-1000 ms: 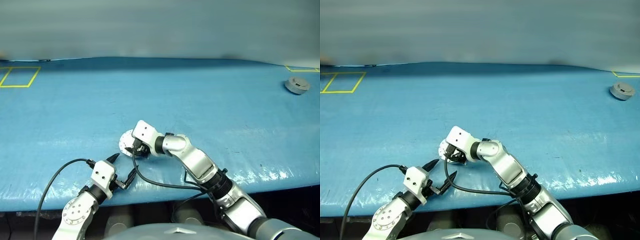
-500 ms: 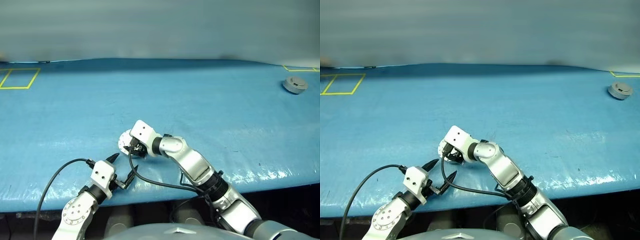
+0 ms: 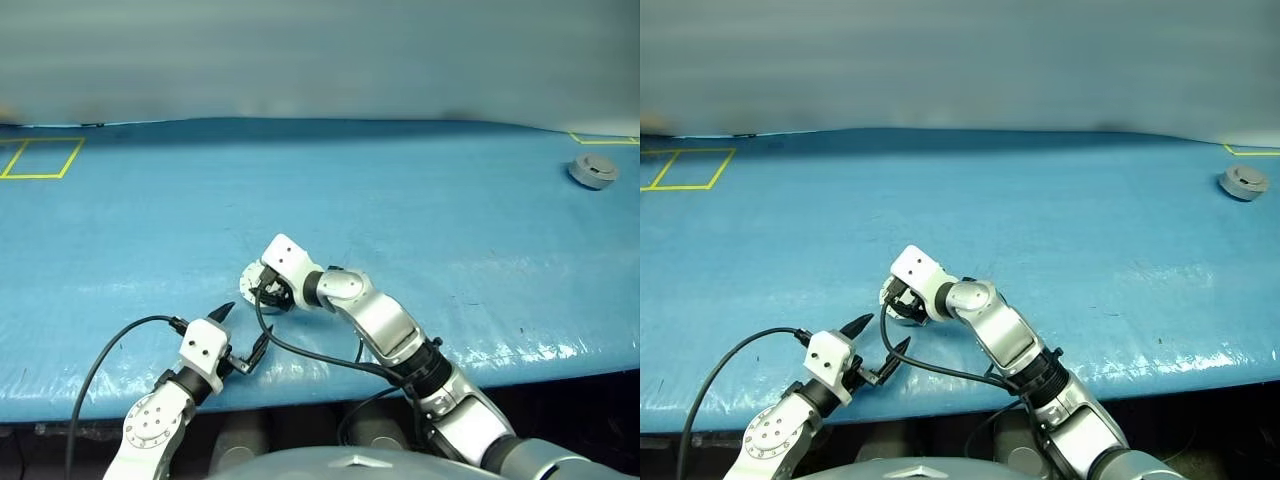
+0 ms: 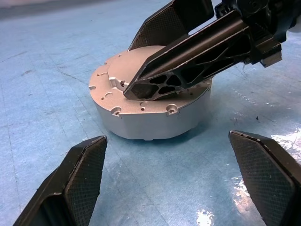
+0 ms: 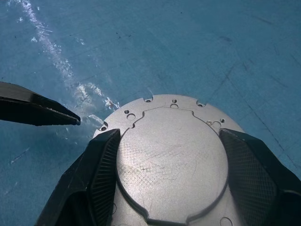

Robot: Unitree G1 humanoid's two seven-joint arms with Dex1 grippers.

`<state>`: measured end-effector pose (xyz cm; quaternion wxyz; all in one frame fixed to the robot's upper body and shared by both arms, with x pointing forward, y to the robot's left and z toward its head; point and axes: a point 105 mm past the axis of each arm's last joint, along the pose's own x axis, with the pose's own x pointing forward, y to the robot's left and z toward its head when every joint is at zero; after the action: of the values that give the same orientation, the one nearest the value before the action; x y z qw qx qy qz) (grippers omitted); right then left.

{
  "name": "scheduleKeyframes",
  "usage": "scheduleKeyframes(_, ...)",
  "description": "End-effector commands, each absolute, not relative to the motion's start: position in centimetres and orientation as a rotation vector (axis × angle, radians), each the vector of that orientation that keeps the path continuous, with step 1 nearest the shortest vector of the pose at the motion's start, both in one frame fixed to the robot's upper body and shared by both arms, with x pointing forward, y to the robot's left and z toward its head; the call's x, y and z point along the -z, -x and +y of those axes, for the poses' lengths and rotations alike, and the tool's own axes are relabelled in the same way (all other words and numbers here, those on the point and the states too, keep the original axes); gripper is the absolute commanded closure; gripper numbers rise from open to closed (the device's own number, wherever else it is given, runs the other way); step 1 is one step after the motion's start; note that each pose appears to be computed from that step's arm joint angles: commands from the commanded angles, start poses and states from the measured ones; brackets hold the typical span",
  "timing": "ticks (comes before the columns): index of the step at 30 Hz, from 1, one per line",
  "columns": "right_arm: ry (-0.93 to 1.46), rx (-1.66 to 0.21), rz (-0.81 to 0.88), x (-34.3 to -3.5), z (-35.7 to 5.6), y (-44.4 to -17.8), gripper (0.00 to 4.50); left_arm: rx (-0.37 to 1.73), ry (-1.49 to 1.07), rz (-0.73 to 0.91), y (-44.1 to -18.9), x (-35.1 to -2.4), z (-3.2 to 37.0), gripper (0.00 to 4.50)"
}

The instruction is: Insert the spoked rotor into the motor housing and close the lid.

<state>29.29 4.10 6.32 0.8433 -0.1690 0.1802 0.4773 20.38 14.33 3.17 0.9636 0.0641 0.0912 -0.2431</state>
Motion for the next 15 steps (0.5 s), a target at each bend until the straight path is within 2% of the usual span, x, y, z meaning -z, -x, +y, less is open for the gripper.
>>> scheduleKeyframes(1, 0.473, -0.9, 0.588, -1.0, 0.5, -29.3, 1.46, 0.494, -0.146, 0.142, -20.6, -4.1, 14.3, 0.0)
scheduleKeyframes(6, 0.456, -0.927, 0.583, -1.2, 0.4, -29.3, 1.46, 0.5, -0.123, 0.15, -20.6, -4.9, 15.8, 0.0)
scheduleKeyframes(11, 0.458, -0.917, 0.578, -1.4, 0.1, -29.7, 1.46, 0.46, -0.139, 0.122, -21.5, -7.1, 19.4, 1.49)
scheduleKeyframes(12, 0.455, -0.917, 0.578, -1.4, 0.1, -29.7, 1.46, 0.42, -0.13, 0.127, -22.3, -7.5, 20.3, 1.94)
scheduleKeyframes(15, 0.446, -0.918, 0.579, -1.4, 0.2, -29.7, 1.46, 0.379, -0.147, 0.175, -24.6, -7.7, 21.3, 2.83)
